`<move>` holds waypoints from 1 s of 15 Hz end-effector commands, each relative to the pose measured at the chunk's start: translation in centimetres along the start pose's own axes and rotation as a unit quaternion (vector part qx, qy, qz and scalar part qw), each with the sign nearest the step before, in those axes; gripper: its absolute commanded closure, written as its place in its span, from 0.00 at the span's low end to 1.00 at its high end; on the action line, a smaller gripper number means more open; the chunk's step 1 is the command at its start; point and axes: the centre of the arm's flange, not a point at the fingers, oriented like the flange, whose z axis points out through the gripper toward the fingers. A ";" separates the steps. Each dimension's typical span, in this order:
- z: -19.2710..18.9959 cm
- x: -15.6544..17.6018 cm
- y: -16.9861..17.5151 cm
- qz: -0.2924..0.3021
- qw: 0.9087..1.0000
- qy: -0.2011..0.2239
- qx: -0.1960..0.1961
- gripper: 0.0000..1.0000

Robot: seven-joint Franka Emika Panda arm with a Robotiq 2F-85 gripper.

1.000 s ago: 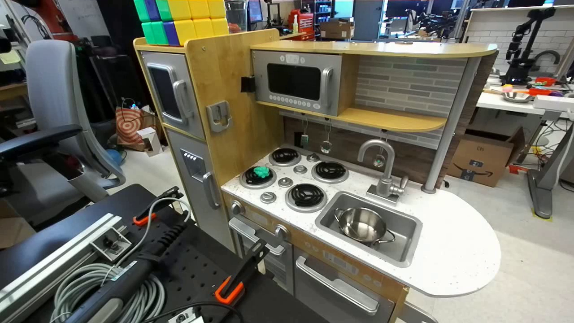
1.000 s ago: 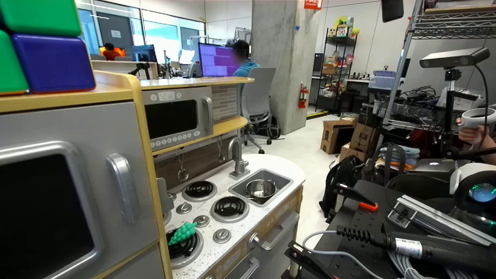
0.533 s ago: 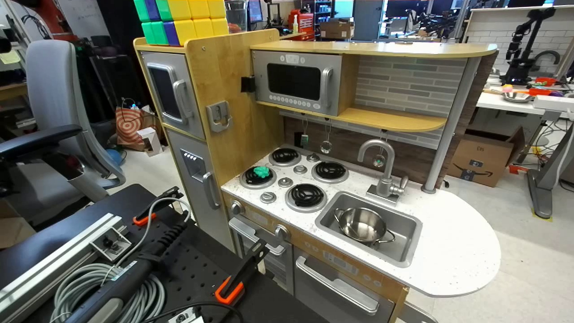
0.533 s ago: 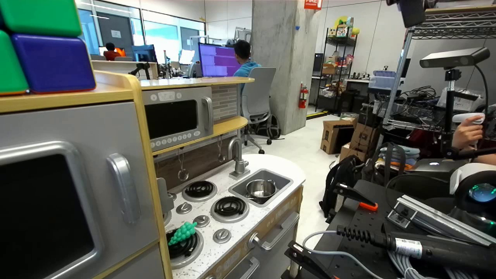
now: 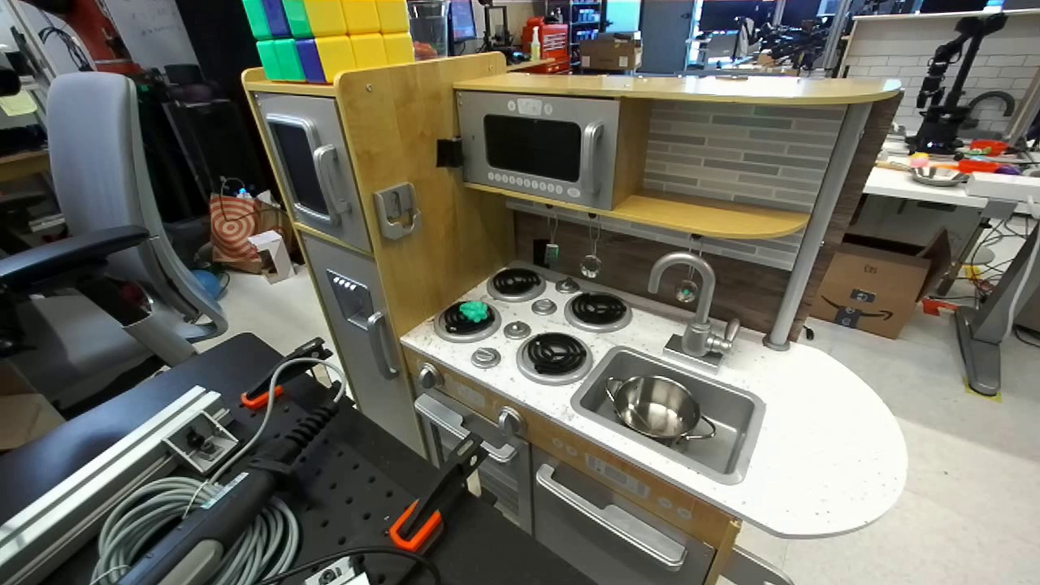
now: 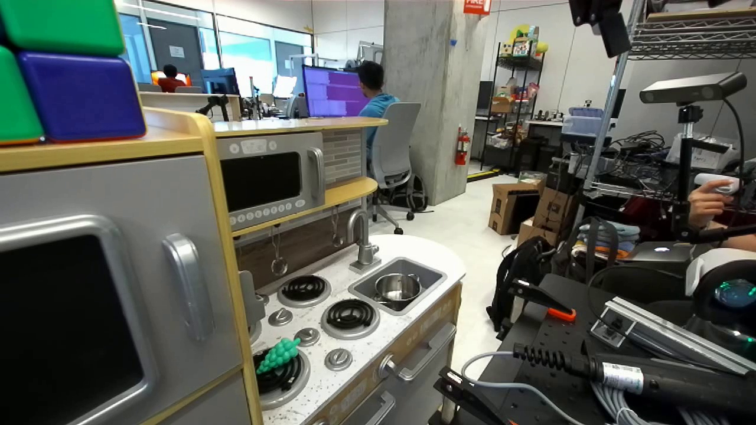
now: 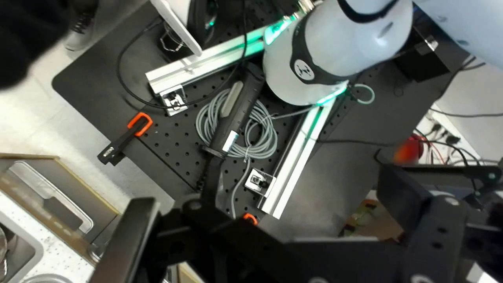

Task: Take the plastic grapes from the stove and put them in the pot in the sink

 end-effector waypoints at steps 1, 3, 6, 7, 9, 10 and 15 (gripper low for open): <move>-1.0 -0.5 1.4 -0.073 0.995 -0.051 -0.043 0.00; 0.0 -0.4 0.8 -0.038 0.999 -0.027 -0.024 0.00; 0.4 0.1 0.6 -0.038 0.998 0.030 -0.033 0.00; 0.7 1.1 0.9 -0.029 0.997 0.059 -0.038 0.00; 1.4 3.0 1.9 -0.020 0.992 0.110 -0.058 0.00; 1.9 3.9 2.4 -0.017 0.988 0.137 -0.070 0.00; 4.0 7.1 6.2 0.005 0.956 0.244 -0.161 0.00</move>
